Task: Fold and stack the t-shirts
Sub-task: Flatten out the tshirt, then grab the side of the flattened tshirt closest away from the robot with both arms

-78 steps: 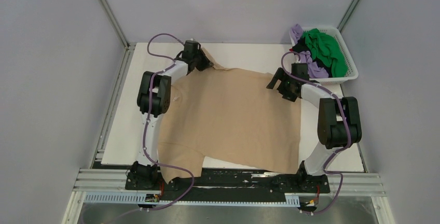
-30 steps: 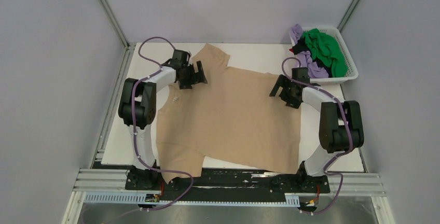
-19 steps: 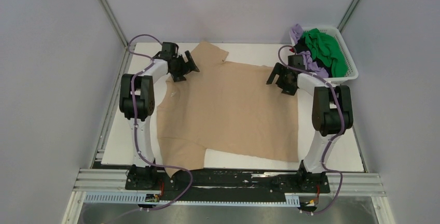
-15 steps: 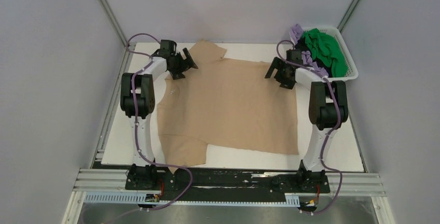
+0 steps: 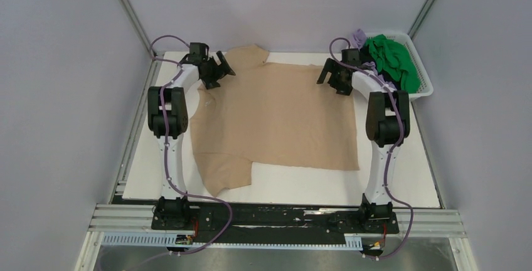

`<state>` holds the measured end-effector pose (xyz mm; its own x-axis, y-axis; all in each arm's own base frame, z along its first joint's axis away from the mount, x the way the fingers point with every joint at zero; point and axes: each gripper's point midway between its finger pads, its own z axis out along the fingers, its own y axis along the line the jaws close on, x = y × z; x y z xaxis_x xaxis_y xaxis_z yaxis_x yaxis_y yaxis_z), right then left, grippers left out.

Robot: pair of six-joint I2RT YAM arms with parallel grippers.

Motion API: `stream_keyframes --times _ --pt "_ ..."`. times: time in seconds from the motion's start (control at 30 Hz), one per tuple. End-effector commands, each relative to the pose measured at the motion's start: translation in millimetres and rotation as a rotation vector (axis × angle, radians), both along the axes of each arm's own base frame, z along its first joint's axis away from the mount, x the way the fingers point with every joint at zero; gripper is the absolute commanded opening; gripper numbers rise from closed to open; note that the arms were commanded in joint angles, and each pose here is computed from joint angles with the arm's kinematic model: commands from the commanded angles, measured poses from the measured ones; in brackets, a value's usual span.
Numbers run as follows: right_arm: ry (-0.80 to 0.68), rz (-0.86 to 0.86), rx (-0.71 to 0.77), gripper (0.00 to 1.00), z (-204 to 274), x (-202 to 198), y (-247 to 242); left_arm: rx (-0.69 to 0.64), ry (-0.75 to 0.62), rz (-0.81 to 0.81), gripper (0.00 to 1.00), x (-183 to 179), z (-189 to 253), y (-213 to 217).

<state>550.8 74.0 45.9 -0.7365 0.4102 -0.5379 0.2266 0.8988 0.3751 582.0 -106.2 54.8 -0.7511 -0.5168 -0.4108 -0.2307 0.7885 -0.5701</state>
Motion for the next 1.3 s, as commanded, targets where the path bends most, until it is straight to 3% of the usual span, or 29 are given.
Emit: stream_keyframes --times 0.0,0.1,0.13,0.17,0.2,0.23,0.27,0.3,0.33,0.37,0.5,0.67,0.87,1.03,1.27 --pt "-0.098 -0.008 -0.029 1.0 68.2 -16.1 -5.4 0.068 -0.079 -0.008 1.0 -18.6 52.3 14.3" --pt "-0.124 -0.03 -0.019 1.0 88.5 -49.1 -5.6 0.12 -0.139 -0.032 1.0 -52.5 93.9 7.0" --pt "-0.133 -0.031 -0.016 1.0 93.7 -62.1 -4.7 0.17 -0.1 -0.011 1.0 -69.2 84.7 12.9" --pt "-0.152 -0.032 -0.013 1.0 100.4 -74.2 -4.6 0.19 -0.135 -0.011 1.0 -82.9 108.4 7.4" --pt "-0.167 -0.039 -0.008 1.0 104.7 -86.9 -5.2 0.234 -0.076 0.008 1.0 -103.4 92.3 12.7" --pt "-0.202 -0.051 0.005 1.0 119.6 -100.9 -6.0 0.242 -0.107 0.002 1.0 -117.8 110.2 5.8" --pt "-0.207 -0.058 0.011 1.0 121.4 -115.3 -6.8 0.267 -0.043 0.009 1.0 -140.5 90.3 8.6" --pt "-0.217 -0.069 0.022 1.0 124.6 -128.3 -7.6 0.267 -0.065 -0.003 1.0 -157.3 102.8 1.0" --pt "-0.228 -0.084 0.035 1.0 128.4 -140.8 -8.5 0.292 0.006 -0.002 1.0 -182.9 80.4 3.0" --pt "-0.232 -0.094 0.043 1.0 128.4 -152.8 -9.7 0.299 -0.02 -0.014 1.0 -199.3 91.7 -4.7" --pt "-0.241 -0.153 0.054 1.0 123.0 -186.2 -18.3 0.408 0.103 -0.058 1.0 -286.1 64.9 -3.5" --pt "-0.222 -0.147 0.073 1.0 109.2 -208.7 -17.7 0.513 0.247 -0.099 1.0 -375.8 45.5 6.1" --pt "-0.194 -0.15 0.076 1.0 98.9 -214.2 -17.2 0.498 0.42 -0.204 0.93 -469.2 22.7 -13.0" --pt "-0.155 -0.138 0.061 1.0 85.8 -213.4 -17.1 0.479 0.49 -0.153 0.78 -495.0 2.2 -16.9" --pt "-0.12 -0.131 0.045 1.0 74.0 -212.3 -18.0 0.4 0.384 -0.064 0.64 -471.9 -15.9 -30.3"
